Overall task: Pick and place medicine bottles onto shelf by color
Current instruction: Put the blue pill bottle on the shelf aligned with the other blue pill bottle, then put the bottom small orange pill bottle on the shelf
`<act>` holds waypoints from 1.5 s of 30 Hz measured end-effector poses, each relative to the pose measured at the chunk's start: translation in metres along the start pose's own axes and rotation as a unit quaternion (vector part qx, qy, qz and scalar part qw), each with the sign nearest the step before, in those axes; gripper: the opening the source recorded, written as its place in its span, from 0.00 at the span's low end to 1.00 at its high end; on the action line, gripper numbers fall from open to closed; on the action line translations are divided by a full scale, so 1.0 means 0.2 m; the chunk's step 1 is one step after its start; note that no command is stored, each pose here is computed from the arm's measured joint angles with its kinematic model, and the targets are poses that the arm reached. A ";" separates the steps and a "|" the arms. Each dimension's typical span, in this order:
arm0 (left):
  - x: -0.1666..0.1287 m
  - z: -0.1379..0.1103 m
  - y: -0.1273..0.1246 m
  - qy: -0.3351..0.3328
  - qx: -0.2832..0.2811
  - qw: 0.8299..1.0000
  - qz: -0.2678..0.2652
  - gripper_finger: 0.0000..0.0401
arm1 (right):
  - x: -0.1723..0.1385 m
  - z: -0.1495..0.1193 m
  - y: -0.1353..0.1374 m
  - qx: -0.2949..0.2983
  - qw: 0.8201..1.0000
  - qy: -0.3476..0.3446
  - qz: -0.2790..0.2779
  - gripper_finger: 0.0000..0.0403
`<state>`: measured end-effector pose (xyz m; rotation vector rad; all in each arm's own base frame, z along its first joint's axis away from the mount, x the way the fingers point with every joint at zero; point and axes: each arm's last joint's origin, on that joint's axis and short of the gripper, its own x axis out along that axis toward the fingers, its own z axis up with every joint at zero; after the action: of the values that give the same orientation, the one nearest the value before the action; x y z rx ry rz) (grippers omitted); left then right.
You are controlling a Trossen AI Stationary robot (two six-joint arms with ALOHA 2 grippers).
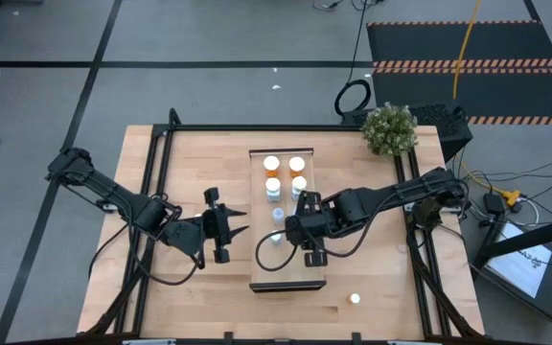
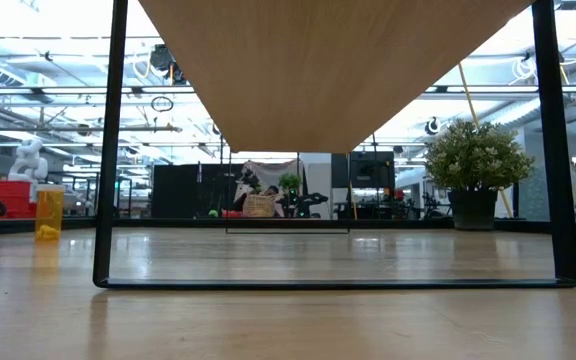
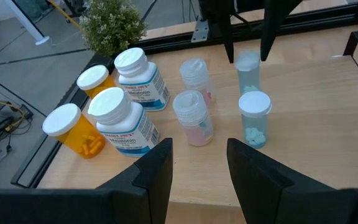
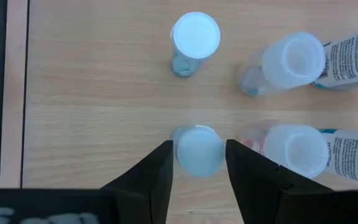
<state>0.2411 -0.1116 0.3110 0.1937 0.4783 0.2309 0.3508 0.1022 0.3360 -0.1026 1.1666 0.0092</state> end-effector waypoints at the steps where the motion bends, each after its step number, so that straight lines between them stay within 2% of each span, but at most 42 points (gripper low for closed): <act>1: 0.00 0.00 0.00 0.000 0.000 1.000 0.000 0.38 | 0.00 0.00 0.00 0.000 1.000 0.000 0.000 0.36; 16: 0.00 0.00 0.00 0.000 0.000 1.000 0.000 0.38 | -0.01 0.01 0.00 0.007 1.000 -0.019 0.005 0.36; 25: 0.00 0.00 0.00 0.000 -0.001 1.000 0.000 0.38 | -0.19 -0.02 0.05 0.018 0.997 -0.076 0.025 0.36; 36: 0.00 0.02 -0.01 -0.012 -0.017 1.000 -0.020 0.38 | -0.39 -0.20 0.31 0.039 0.993 -0.109 0.001 0.36; 45: 0.00 0.03 -0.02 -0.022 -0.026 0.998 -0.043 0.38 | -0.36 -0.42 0.59 0.072 0.995 -0.076 -0.003 0.36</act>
<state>0.2443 -0.1155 0.3158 0.1263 0.4354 0.1547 0.2375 0.2154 0.3608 0.0212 1.0112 -0.0716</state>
